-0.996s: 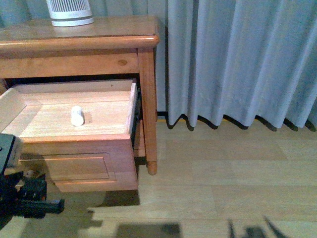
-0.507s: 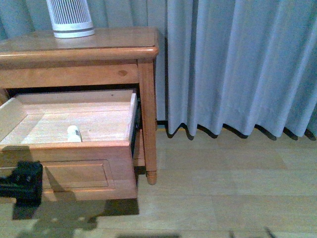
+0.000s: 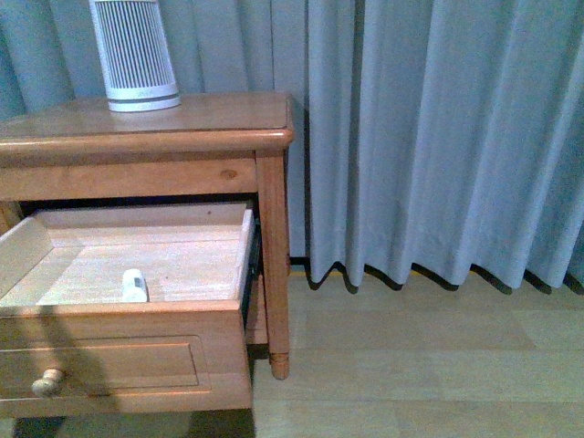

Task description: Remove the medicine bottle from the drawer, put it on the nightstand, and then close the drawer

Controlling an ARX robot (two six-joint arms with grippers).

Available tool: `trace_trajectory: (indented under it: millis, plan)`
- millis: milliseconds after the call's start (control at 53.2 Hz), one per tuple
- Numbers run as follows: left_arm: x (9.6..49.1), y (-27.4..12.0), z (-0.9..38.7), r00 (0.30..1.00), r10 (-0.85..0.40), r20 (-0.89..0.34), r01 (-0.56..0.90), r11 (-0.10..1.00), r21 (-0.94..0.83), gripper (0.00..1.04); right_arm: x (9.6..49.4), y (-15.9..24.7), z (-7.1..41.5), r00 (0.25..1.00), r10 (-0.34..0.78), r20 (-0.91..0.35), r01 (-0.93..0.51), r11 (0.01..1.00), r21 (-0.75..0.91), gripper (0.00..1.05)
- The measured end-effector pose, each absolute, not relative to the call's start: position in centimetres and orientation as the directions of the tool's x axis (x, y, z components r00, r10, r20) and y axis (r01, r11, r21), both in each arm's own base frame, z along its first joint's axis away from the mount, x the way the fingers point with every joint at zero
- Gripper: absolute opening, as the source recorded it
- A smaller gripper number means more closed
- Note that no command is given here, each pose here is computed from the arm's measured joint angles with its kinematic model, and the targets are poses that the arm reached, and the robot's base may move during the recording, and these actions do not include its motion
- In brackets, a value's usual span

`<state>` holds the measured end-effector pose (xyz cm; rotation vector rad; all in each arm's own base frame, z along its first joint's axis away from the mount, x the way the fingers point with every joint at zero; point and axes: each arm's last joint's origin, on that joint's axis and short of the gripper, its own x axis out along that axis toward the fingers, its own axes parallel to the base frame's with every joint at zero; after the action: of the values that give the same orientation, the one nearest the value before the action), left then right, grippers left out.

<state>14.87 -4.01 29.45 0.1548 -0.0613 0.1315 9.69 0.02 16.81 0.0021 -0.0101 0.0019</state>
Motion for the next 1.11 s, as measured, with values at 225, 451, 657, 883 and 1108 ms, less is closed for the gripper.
trace_trajectory:
  millis: [225,451,657,883,1108]
  plan:
    - [9.8,-3.9,24.7,1.0,-0.022,0.019,0.021,0.999,0.039,0.7,9.7,0.0,16.8,1.0,0.002,0.01,-0.002,1.0,0.002,0.98]
    - [9.8,-1.8,17.6,1.0,-0.022,-0.005,0.022,1.0,0.012,0.28,9.7,0.0,16.8,1.0,0.002,0.01,-0.002,1.0,0.002,0.98]
    - [9.8,-0.5,16.6,0.999,-0.037,0.005,0.037,0.999,0.005,0.03,9.7,0.0,16.8,1.0,0.002,0.01,-0.002,1.0,0.002,0.98]
    - [9.8,-0.1,16.6,1.0,-0.003,0.004,0.003,1.0,0.003,0.03,9.7,0.0,16.8,1.0,0.002,0.01,-0.002,1.0,0.002,0.98]
    - [9.8,-0.1,16.6,1.0,-0.003,0.004,0.003,1.0,0.003,0.03,9.7,0.0,16.8,1.0,0.002,0.01,-0.002,1.0,0.002,0.98]
